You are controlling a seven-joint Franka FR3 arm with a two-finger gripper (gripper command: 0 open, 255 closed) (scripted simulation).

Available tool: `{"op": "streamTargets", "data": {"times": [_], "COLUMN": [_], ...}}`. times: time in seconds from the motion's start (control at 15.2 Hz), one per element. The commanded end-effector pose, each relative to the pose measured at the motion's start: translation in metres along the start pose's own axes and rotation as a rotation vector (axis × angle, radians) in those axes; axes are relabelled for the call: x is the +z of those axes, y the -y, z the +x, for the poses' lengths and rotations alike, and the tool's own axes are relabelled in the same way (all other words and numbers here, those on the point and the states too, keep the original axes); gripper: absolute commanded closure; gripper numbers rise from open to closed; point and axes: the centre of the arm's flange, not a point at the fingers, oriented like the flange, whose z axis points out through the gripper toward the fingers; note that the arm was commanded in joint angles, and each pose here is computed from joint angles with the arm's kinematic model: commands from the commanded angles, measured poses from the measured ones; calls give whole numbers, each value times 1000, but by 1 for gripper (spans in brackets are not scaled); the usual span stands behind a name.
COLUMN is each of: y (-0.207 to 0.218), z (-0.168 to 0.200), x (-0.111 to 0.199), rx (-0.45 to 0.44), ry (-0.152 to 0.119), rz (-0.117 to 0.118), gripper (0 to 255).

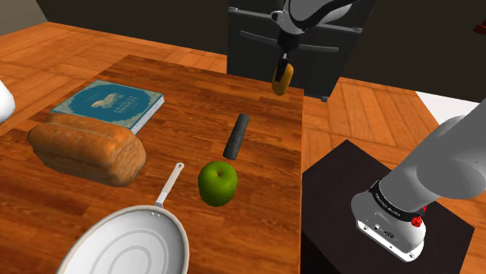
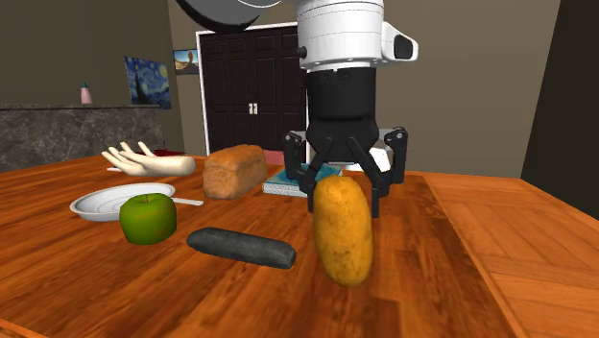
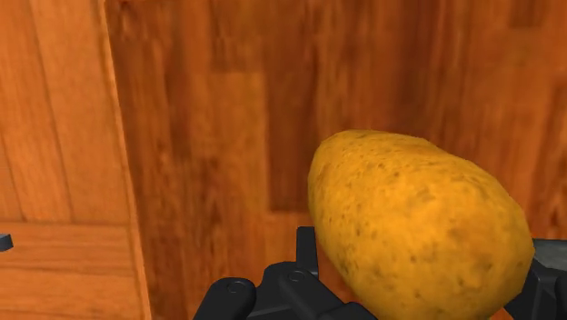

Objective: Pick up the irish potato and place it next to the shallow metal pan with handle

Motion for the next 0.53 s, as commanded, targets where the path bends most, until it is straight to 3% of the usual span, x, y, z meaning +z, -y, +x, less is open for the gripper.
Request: {"op": "streamTargets", "data": {"times": [0.0, 0.46], "y": [19, 111], "z": [-2, -9], "x": [-4, -10], "rx": [0, 0], "ry": [0, 0], "rz": [0, 0], "gripper": [255, 255]}}
